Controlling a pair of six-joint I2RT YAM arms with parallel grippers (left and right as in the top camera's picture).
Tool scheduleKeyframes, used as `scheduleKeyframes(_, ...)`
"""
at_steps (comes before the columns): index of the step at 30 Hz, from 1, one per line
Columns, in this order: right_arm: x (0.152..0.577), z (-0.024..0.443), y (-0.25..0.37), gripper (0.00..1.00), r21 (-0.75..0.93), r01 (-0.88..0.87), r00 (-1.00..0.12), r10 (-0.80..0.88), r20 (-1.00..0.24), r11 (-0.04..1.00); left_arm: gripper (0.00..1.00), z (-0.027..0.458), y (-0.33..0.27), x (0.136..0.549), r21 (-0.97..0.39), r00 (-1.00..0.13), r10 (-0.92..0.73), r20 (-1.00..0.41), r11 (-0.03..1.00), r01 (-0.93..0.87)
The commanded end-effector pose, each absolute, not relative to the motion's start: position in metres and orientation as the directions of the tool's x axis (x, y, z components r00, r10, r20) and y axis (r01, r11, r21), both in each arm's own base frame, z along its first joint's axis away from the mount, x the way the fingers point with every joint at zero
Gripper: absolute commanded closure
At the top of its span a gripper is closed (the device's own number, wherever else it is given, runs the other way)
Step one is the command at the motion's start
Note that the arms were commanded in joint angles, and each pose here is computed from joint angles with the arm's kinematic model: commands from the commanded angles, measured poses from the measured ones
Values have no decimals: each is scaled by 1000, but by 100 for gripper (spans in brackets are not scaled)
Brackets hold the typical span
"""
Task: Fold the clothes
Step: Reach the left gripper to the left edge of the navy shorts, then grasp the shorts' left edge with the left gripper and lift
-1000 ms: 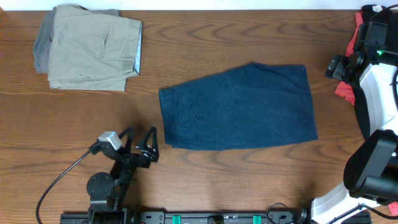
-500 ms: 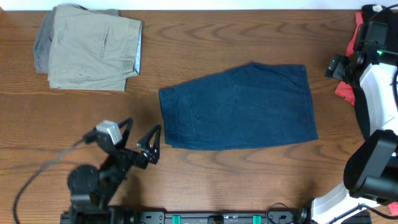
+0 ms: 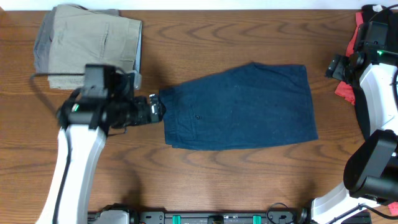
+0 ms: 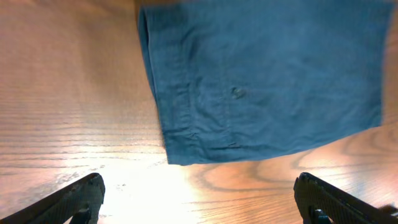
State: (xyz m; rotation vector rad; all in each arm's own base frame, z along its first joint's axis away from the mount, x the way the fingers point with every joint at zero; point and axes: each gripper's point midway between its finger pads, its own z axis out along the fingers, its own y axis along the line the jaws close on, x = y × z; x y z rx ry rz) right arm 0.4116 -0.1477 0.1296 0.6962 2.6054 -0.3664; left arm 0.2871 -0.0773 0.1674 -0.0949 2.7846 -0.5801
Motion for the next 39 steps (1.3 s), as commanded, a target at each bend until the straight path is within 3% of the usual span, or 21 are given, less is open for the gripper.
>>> scheduleKeyframes(1,413,137,-154,1,-151,537,-775,415,-476,830,2,135,-76,294,-375,-979,-120,-163,925,-51)
scheduleKeyframes(6,414,138,-154,1,-151,537,-775,415,-477,830,2,90,-76,303,-361,-983,-185,-14,917,-168)
scheduleKeyframes(12,413,137,-154,1,-151,537,-775,415,-476,830,2,58,-78,315,-359,-984,-176,29,917,-175)
scheduleKeyframes(21,413,137,-154,1,-151,537,-775,415,-476,830,2,37,-95,318,-449,-989,-126,80,881,-149)
scheduleKeyframes(34,413,137,-154,1,-151,538,-775,416,-476,830,2,2,-97,308,-440,-975,-116,189,878,-189)
scheduleKeyframes(39,414,137,-154,1,-149,537,-775,416,-476,831,2,-6,-109,301,-501,-967,-86,242,842,-200)
